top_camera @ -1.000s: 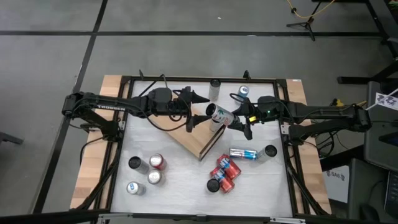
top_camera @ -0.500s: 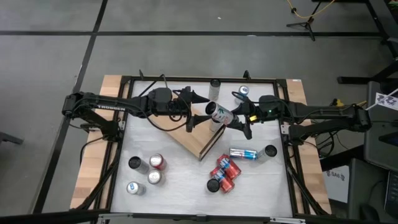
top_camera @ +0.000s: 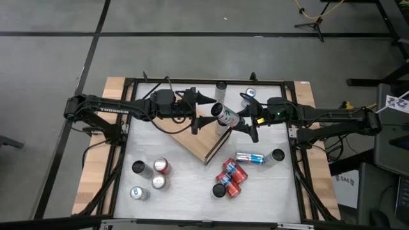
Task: Place canned beverage on shelf
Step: Put the top white-pink soda can on the shelf aligned with the other white-pink soda can
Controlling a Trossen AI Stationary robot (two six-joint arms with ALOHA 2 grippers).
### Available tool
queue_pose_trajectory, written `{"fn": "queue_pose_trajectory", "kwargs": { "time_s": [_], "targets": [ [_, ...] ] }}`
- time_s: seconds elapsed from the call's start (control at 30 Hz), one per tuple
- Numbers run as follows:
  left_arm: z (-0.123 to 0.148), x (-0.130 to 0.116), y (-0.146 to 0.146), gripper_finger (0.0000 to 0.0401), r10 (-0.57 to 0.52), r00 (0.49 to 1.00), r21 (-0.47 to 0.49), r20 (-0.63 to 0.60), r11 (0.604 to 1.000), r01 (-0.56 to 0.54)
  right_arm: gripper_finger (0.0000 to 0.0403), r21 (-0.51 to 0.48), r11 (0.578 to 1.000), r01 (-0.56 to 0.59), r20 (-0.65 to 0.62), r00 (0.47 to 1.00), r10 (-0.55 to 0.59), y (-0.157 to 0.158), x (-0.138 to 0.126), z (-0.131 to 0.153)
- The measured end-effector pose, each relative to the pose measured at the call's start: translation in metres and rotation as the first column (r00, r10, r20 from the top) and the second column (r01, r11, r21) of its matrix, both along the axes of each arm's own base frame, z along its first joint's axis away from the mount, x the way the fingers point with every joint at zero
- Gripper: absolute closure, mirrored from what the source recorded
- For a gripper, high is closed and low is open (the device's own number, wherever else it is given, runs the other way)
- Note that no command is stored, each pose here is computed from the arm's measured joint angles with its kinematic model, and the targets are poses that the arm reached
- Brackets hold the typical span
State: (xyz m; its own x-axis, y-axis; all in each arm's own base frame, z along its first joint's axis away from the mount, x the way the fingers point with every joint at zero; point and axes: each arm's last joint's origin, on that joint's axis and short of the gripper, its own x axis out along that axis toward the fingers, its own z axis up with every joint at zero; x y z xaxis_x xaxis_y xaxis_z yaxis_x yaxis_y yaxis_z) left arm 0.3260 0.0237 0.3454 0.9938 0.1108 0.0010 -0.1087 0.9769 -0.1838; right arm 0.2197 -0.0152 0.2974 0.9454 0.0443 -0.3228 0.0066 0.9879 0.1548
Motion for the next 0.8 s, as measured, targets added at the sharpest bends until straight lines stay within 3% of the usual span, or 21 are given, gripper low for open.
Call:
{"fn": "queue_pose_trajectory", "kwargs": {
  "time_s": [0.4, 0.57, 0.8],
  "targets": [
    [0.000, -0.001, 0.012, 0.0038, -0.050, 0.999, -0.167, 0.018, 0.985, 0.053, 0.0150, 0.011, 1.000, -0.028, -0.011, 1.000, 0.029, 0.001, 0.000, -0.001],
    [0.000, -0.001, 0.013, 0.0038, -0.078, 0.997, -0.181, 0.019, 0.980, 0.081, 0.0150, 0.024, 0.999, -0.048, -0.040, 0.998, 0.049, 0.002, -0.001, -0.004],
    [-0.009, -0.001, 0.011, 0.0038, -0.091, 0.994, -0.248, -0.063, 0.966, 0.073, 0.0150, 0.064, 0.997, -0.033, -0.093, 0.995, 0.038, 0.002, -0.003, -0.008]
  ]
}}
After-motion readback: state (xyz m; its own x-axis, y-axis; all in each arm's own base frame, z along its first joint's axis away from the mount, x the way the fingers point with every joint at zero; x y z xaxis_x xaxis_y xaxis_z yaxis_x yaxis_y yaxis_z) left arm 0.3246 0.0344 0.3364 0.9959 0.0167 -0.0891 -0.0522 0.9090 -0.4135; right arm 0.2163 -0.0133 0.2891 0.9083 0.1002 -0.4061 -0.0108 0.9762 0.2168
